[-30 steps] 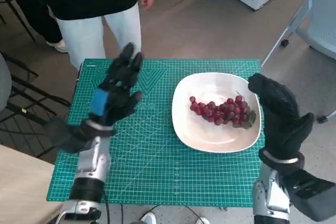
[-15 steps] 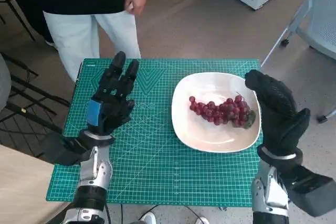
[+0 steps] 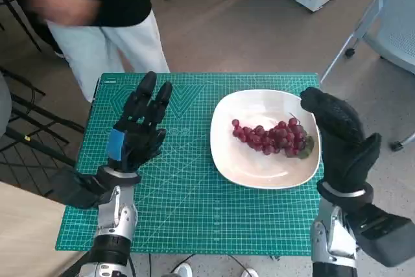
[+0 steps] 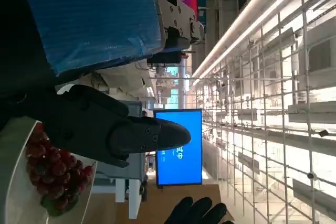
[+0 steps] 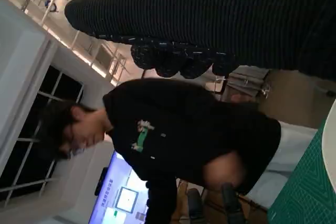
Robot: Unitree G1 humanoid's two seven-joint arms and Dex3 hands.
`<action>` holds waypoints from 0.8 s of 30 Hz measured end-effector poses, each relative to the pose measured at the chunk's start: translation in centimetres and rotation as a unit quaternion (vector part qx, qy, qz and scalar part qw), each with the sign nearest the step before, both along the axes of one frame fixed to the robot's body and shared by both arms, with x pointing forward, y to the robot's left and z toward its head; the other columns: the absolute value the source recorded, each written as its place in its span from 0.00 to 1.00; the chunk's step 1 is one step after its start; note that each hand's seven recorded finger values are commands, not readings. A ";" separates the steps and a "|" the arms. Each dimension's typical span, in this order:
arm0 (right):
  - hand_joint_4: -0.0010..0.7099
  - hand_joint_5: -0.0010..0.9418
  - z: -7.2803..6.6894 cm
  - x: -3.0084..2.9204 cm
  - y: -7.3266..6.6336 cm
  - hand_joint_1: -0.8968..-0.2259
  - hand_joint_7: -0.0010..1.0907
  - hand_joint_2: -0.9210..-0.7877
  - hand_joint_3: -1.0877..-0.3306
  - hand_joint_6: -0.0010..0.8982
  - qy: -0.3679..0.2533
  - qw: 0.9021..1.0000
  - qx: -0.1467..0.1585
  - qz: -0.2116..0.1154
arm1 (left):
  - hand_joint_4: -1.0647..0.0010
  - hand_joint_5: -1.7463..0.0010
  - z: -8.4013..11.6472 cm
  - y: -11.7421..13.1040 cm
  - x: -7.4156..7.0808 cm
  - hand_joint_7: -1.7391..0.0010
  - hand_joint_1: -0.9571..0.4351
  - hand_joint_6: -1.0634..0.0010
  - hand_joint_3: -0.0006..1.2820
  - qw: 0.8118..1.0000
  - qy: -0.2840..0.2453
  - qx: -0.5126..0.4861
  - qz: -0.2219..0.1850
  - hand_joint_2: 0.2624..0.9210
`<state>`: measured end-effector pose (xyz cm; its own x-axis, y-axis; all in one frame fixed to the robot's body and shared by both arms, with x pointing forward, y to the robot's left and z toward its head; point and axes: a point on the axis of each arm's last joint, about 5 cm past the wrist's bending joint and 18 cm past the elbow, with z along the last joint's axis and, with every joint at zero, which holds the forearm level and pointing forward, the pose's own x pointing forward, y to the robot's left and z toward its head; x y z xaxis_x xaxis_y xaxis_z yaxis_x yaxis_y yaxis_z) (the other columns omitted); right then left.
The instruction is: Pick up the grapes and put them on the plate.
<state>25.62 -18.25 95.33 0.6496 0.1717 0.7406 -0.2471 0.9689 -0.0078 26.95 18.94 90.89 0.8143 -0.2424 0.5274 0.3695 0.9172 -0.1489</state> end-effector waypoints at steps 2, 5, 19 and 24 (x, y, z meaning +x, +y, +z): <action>0.53 0.00 0.0 0.00 0.0 0.64 0.29 0.00 0.80 0.21 0.000 1.000 0.000 0.000 | 0.77 0.99 0.0 0.0 0.0 0.98 0.34 0.73 0.26 1.000 0.000 -0.001 0.001 1.00; 0.53 0.00 0.0 0.00 0.0 0.65 0.29 0.00 0.80 0.21 0.000 1.000 0.000 0.001 | 0.75 0.99 0.0 0.0 0.0 0.98 0.41 0.71 0.25 1.000 -0.001 -0.004 0.004 1.00; 0.52 0.00 -0.2 0.02 -0.1 0.64 0.28 0.00 0.78 0.22 0.004 1.000 -0.003 0.002 | 0.68 0.99 -0.4 -1.2 -0.3 0.97 0.68 0.61 0.28 0.999 -0.028 -0.035 0.029 1.00; 0.52 0.00 -0.3 0.03 -0.2 0.64 0.28 0.00 0.79 0.24 0.006 1.000 -0.004 0.002 | 0.67 0.99 -0.4 -1.3 -0.3 0.97 0.67 0.60 0.28 0.999 -0.029 -0.035 0.027 1.00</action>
